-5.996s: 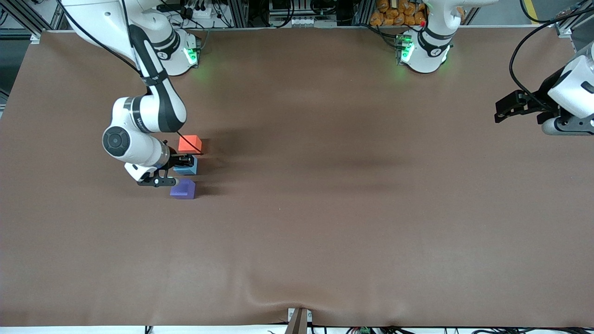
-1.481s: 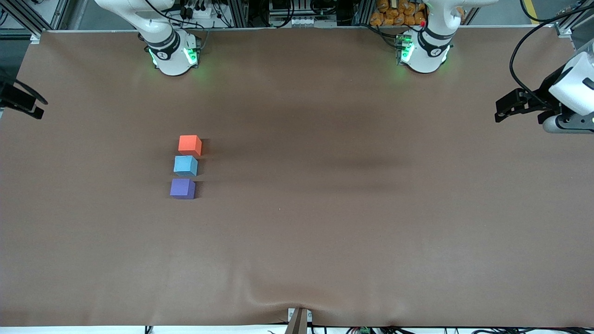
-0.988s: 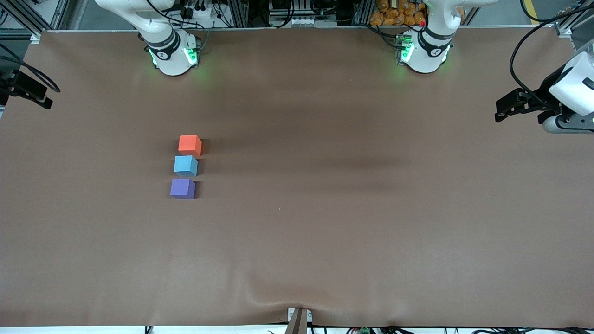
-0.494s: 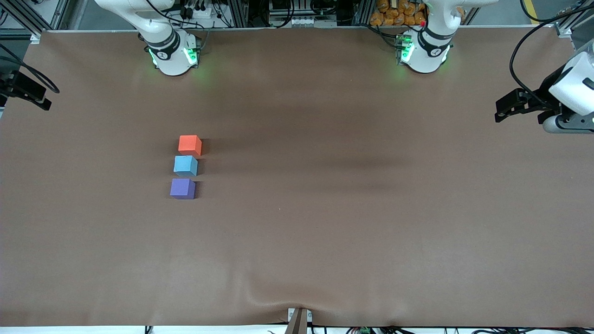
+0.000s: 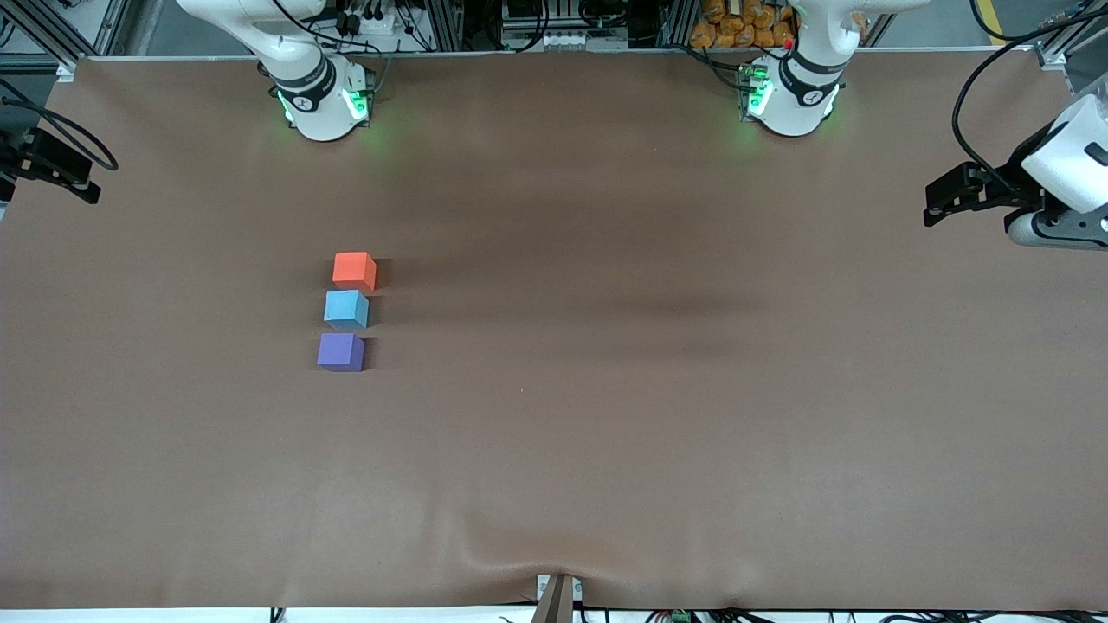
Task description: Place blue block between orange and purple blocks
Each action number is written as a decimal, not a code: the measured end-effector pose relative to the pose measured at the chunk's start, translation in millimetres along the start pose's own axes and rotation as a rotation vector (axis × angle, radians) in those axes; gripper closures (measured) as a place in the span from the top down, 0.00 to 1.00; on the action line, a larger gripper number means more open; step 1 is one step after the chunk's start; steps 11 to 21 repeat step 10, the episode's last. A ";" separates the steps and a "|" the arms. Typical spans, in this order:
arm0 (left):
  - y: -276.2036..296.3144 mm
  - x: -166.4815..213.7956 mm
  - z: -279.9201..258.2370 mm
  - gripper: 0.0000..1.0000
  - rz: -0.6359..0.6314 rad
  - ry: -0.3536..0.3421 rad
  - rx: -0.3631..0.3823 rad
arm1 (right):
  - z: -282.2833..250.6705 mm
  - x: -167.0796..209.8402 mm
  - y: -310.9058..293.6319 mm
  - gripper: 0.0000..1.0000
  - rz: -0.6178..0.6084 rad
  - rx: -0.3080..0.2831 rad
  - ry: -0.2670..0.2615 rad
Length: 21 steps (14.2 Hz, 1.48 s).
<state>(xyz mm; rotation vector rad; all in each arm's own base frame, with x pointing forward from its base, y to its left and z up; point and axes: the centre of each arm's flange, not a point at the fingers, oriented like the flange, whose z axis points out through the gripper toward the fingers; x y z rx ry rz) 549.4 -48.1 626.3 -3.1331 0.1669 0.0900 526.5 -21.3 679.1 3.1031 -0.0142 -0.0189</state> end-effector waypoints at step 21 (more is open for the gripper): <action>-0.4 -0.1 0.0 1.00 -0.001 0.000 0.000 | -0.3 0.2 -6.7 1.00 -0.016 -0.001 0.001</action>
